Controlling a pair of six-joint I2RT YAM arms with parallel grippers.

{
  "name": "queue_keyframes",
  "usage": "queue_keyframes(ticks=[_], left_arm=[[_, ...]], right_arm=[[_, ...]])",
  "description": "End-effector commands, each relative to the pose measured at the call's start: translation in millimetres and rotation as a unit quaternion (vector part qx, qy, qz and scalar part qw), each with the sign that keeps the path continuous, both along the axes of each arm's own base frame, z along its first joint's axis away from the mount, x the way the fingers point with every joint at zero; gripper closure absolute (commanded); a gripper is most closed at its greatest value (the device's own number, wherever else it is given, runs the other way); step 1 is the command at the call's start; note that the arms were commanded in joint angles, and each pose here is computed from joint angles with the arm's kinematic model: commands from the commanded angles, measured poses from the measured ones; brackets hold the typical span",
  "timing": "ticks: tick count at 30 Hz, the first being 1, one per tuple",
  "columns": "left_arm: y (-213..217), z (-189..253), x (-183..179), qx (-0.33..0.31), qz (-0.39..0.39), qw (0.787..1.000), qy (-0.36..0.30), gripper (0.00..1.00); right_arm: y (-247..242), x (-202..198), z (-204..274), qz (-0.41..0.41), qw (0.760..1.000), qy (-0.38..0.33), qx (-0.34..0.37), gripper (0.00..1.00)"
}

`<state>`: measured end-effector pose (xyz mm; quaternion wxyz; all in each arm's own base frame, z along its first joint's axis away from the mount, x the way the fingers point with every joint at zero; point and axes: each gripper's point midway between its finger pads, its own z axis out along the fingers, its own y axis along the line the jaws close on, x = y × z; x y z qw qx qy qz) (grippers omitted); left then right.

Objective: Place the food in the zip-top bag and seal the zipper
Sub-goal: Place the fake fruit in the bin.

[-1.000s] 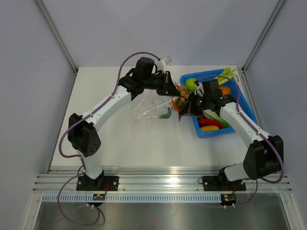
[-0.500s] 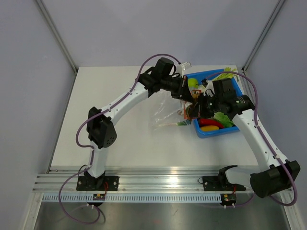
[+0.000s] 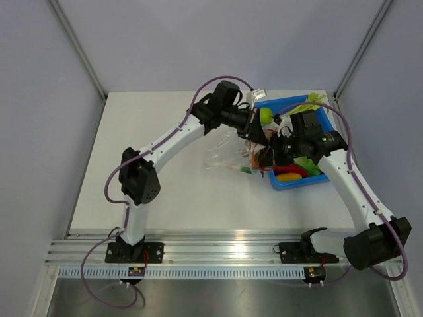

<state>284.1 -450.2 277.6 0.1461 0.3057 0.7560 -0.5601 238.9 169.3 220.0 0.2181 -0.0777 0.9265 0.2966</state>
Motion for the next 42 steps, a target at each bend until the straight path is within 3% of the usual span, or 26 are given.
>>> queue_keyframes(ticks=[1,8,16,20,26,28,33,37,42], left_arm=[[8,58,-25,-0.077,-0.05,0.995,-0.046,1.0],[14,60,-37,-0.093,-0.069,0.992,-0.048,1.0],[19,51,-43,-0.083,-0.076,0.993,-0.045,1.0],[18,54,-44,-0.092,-0.08,0.992,-0.044,1.0],[18,60,-43,-0.098,-0.076,0.991,-0.049,1.0],[20,61,-36,-0.1,-0.064,0.992,-0.047,1.0],[25,57,-21,-0.104,-0.037,0.994,-0.024,1.0],[25,52,-14,-0.102,-0.026,0.994,-0.016,1.0],[25,45,-12,-0.095,-0.021,0.995,-0.006,1.0]], right_arm=[[5,7,2,0.011,1.0,-0.014,0.007,1.0],[3,30,-2,-0.031,0.999,-0.028,-0.001,1.0],[12,48,54,-0.07,0.986,-0.135,0.074,1.0],[21,58,52,-0.085,0.981,-0.132,0.111,1.0],[21,66,20,-0.096,0.987,-0.092,0.086,1.0],[18,62,21,-0.098,0.988,-0.091,0.08,0.8],[3,47,42,-0.108,0.985,-0.121,0.062,0.45],[-10,38,58,-0.123,0.981,-0.146,0.046,0.34],[-40,39,60,-0.195,0.964,-0.179,0.006,0.34]])
